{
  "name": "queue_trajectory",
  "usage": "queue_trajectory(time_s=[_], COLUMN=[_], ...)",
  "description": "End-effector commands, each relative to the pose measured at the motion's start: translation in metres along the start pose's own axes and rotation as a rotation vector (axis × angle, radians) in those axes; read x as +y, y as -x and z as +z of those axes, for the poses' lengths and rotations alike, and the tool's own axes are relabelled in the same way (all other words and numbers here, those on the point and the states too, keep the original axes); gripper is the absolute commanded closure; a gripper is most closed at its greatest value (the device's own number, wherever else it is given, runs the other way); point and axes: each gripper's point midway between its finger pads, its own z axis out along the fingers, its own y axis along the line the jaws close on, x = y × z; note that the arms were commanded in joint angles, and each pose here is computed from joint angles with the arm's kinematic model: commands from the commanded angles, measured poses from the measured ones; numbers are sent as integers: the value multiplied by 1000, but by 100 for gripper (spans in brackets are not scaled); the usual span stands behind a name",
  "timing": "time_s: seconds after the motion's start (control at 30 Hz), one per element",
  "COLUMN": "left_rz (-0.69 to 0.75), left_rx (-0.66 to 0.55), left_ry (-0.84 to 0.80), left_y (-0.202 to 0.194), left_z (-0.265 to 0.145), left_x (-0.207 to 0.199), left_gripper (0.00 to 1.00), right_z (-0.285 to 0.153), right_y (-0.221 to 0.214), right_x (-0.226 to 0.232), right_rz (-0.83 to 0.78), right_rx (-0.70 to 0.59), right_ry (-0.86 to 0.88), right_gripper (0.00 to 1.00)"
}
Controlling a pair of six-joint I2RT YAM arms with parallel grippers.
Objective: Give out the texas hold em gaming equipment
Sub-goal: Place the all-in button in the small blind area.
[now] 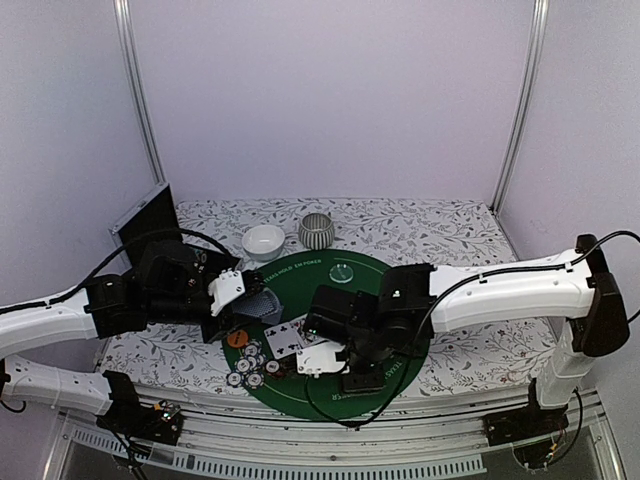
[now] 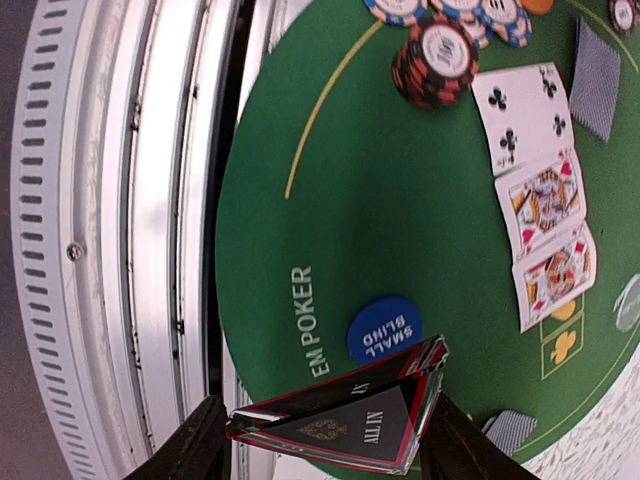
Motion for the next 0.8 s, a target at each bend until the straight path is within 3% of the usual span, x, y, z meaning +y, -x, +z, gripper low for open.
queue_trajectory(time_s=[0.0, 0.13, 0.27, 0.5, 0.67, 0.77], left_rz=[-4, -4, -2, 2, 1, 2], left_rx=[-24, -24, -34, -27, -29, -33], left_ry=[6, 10, 19, 28, 22, 21], left_y=[8, 8, 9, 8, 8, 7], left_z=[-3, -4, -7, -7, -7, -6], left_x=[2, 3, 4, 6, 5, 4], left_gripper=[62, 63, 62, 62, 62, 62], right_z=[-7, -23, -30, -31, -12, -7], right_y=[-46, -56, -89, -113, -118, -141], right_x=[-39, -100, -136, -138, -144, -142], right_rz=[281, 487, 684, 885, 877, 984], right_rx=[72, -22, -28, -71, 15, 73], right_ry=[-61, -109, -138, -85, -86, -89], right_gripper=[43, 45, 46, 46, 46, 46])
